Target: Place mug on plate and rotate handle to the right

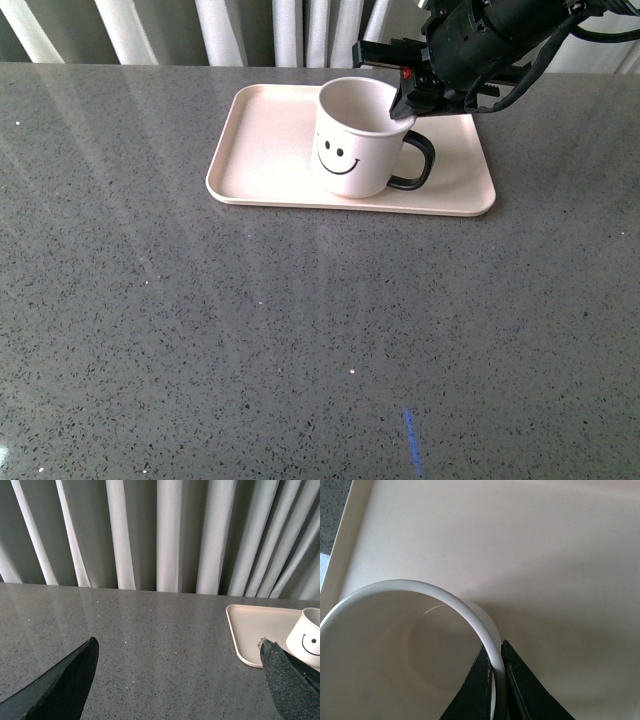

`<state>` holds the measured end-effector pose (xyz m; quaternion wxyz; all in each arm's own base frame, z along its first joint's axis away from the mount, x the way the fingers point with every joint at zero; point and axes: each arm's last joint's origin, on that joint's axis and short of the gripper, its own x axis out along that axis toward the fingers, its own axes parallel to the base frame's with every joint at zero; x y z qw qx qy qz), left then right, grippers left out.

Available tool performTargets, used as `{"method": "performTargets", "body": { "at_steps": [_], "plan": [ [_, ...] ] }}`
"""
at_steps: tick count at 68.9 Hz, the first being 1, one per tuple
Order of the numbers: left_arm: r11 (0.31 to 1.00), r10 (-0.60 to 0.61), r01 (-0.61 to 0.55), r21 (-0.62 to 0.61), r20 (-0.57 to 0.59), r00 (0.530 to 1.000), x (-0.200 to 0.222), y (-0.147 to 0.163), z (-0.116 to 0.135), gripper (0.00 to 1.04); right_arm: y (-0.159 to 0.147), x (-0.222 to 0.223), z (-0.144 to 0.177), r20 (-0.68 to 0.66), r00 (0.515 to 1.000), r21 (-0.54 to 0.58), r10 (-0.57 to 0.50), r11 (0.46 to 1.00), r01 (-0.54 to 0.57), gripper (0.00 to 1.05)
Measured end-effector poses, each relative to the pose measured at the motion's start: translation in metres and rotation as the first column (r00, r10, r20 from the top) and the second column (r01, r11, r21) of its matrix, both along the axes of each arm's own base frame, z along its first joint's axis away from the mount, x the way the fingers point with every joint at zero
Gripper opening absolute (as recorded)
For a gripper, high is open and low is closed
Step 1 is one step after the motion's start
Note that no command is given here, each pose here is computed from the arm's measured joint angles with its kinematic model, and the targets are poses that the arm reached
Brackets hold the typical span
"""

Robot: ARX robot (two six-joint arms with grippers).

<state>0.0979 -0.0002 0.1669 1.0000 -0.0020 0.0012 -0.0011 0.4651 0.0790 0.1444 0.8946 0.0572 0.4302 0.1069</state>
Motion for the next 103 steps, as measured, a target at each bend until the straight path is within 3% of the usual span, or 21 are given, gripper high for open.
{"method": "performTargets", "body": {
  "at_steps": [18, 29, 44, 66, 103],
  "plan": [
    [1.0, 0.0, 0.0, 0.0, 0.0, 1.0, 0.0, 0.0, 0.0, 0.95, -0.021, 0.006, 0.02, 0.065, 0.988, -0.066, 0.143, 0.988, -0.139, 0.02],
    [1.0, 0.0, 0.0, 0.0, 0.0, 1.0, 0.0, 0.0, 0.0, 0.95, -0.029, 0.01, 0.034, 0.114, 0.95, -0.137, 0.29, 0.952, -0.275, 0.02],
    [1.0, 0.0, 0.0, 0.0, 0.0, 1.0, 0.0, 0.0, 0.0, 0.95, -0.027, 0.017, 0.04, 0.136, 0.904, -0.209, 0.406, 0.903, -0.375, 0.02],
    [1.0, 0.0, 0.0, 0.0, 0.0, 1.0, 0.0, 0.0, 0.0, 0.95, -0.016, 0.027, 0.014, 0.077, 0.87, -0.215, 0.487, 0.86, -0.463, 0.02],
    [1.0, 0.0, 0.0, 0.0, 0.0, 1.0, 0.0, 0.0, 0.0, 0.95, -0.011, 0.034, 0.007, 0.06, 0.856, -0.224, 0.513, 0.843, -0.489, 0.02]
  ]
}}
